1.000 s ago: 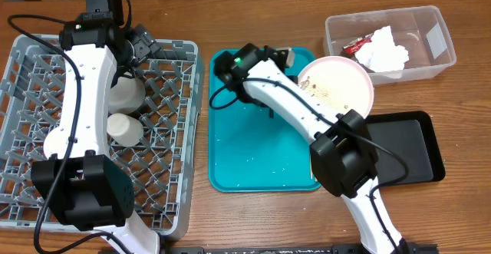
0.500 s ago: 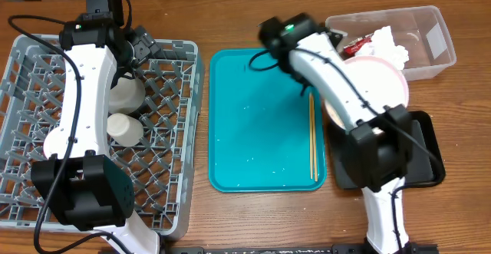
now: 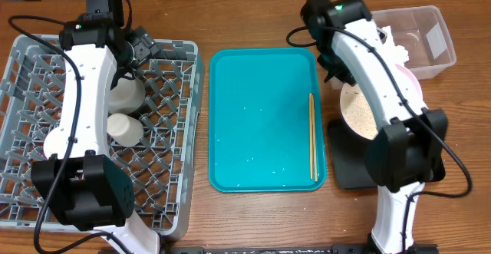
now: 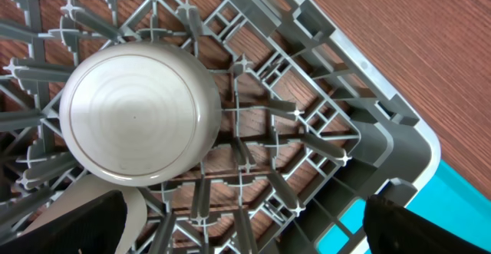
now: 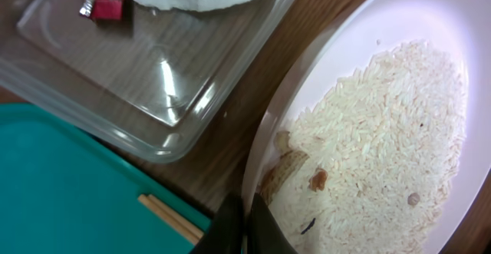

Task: Sort waste into correct bins and load items into the dishwasher
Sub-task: 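Carry the white plate right over the black tray, then tilt the plate with the right gripper to dump rice onto the black tray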

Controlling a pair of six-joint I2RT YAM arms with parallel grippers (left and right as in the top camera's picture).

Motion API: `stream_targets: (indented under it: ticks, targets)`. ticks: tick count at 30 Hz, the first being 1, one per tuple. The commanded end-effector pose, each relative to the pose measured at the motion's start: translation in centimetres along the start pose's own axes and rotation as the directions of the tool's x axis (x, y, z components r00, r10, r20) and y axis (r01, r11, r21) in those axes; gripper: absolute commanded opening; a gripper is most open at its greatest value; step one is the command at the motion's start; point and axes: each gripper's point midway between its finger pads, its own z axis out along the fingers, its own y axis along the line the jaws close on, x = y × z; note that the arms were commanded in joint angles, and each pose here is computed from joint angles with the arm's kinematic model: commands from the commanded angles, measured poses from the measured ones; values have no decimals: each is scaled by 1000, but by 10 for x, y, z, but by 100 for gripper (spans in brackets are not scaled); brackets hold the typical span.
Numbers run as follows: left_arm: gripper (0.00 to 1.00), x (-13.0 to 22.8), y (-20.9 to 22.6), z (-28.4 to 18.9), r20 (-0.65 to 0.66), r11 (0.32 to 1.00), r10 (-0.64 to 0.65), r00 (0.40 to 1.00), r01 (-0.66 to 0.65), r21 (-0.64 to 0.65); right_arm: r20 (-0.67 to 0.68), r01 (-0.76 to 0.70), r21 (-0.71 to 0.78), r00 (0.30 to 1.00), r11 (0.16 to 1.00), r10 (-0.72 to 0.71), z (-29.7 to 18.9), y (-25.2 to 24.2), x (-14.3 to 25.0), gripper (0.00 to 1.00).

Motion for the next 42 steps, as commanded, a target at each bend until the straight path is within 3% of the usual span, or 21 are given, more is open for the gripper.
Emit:
stream_targets:
  ticks: [1, 30, 42]
  targets:
    - [100, -2, -2, 1, 7, 1000, 11, 1000, -11, -13, 2, -105, -95, 994, 990, 105, -30, -13, -18, 4]
    - [100, -1, -1, 1, 1, 1000, 12, 1000, -12, -18, -202, -272, -78, 946, 959, 252, -3, -41, -37, 3]
    - [100, -1, -1, 1, 1, 1000, 12, 1000, -12, -18, -338, -263, -105, 916, 959, 214, 10, -49, -30, 3]
